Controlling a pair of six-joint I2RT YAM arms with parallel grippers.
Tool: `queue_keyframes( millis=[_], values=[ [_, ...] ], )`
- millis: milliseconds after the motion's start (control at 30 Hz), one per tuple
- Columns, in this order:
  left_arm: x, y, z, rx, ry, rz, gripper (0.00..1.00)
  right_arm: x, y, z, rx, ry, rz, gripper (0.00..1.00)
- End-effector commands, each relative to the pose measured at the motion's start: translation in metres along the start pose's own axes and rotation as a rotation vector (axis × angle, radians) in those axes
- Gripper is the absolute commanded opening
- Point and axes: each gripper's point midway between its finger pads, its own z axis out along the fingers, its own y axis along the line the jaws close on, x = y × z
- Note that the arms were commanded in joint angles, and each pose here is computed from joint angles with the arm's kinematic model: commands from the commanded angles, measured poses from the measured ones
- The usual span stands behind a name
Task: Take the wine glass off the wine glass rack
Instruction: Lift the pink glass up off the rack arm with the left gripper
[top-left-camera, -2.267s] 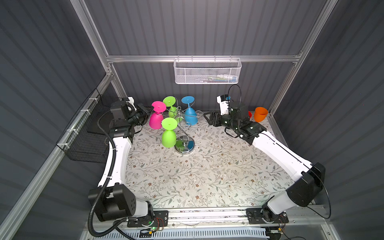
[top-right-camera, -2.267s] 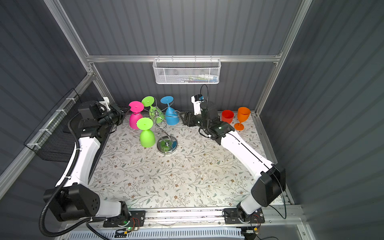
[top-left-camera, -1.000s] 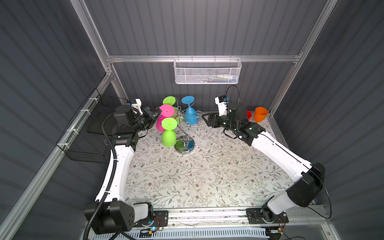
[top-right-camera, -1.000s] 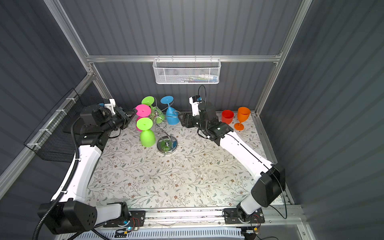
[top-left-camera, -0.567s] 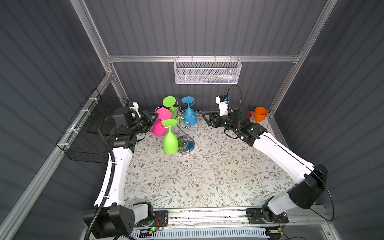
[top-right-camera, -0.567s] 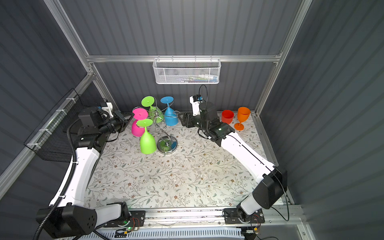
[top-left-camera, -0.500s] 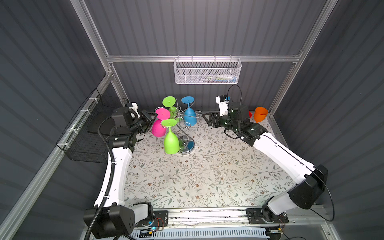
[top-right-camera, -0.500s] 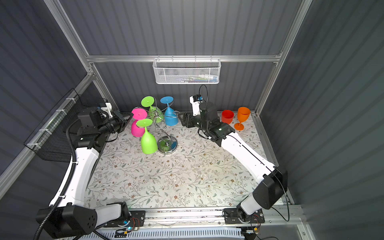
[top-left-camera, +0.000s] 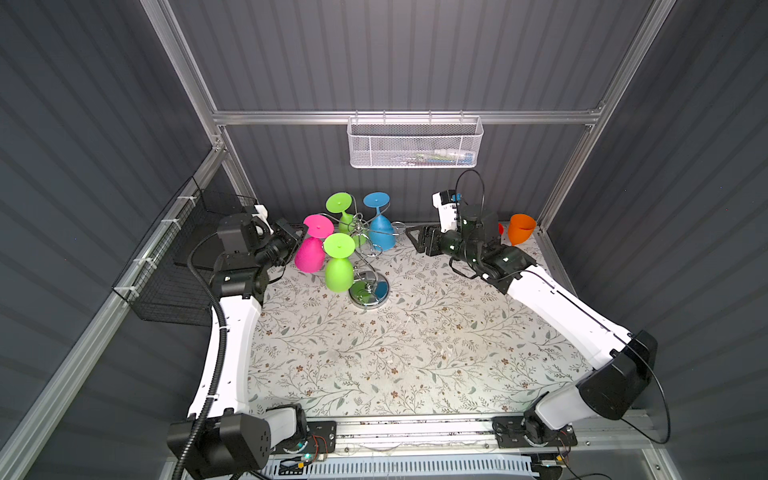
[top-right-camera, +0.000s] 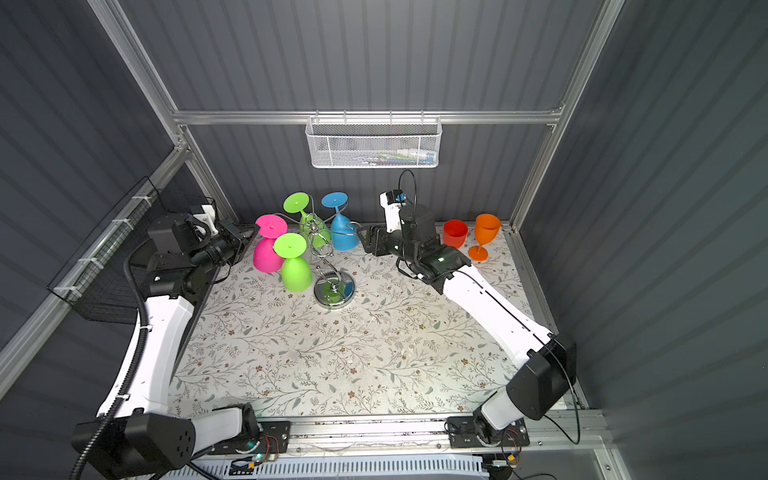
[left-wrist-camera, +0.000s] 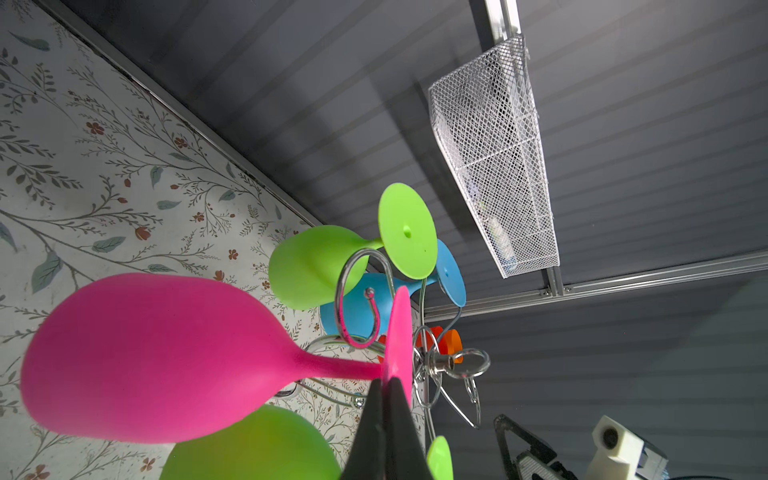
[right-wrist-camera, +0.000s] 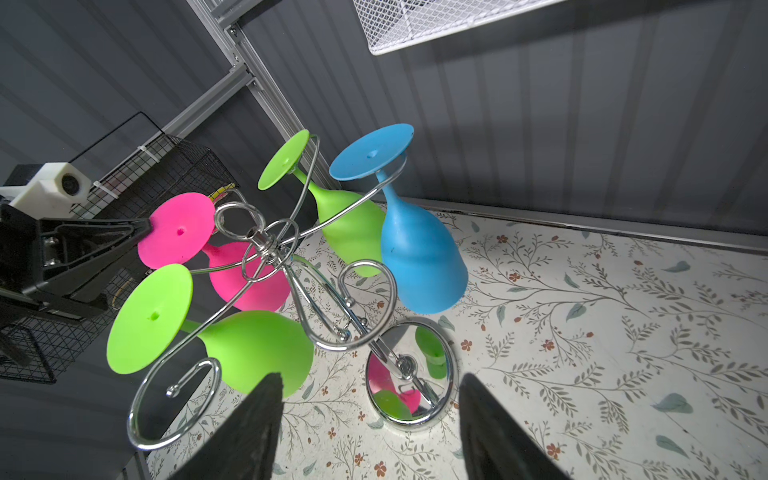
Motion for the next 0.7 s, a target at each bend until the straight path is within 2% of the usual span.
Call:
queue_keyframes(
  millis=[0, 333, 367, 667],
  values=[
    [-0.01, -0.019, -0.019, 0.025, -0.048, 0.028, 0.0, -0.005, 0.006, -0.008, -0.007, -0.02, -0.017, 0.68],
    [-0.017, -0.022, -0.033, 0.01, -0.076, 0.044, 0.0, -0.003, 0.009, -0.008, -0.016, -0.016, -0.022, 0.68],
    [-0.023, -0.034, -0.039, 0.032, -0.094, 0.061, 0.0, -0.003, 0.008, -0.008, -0.013, -0.016, -0.022, 0.68],
    [-0.033, -0.055, -0.049, 0.057, -0.116, 0.087, 0.0, -0.003, 0.01, -0.01, -0.013, -0.014, -0.026, 0.68]
  ],
)
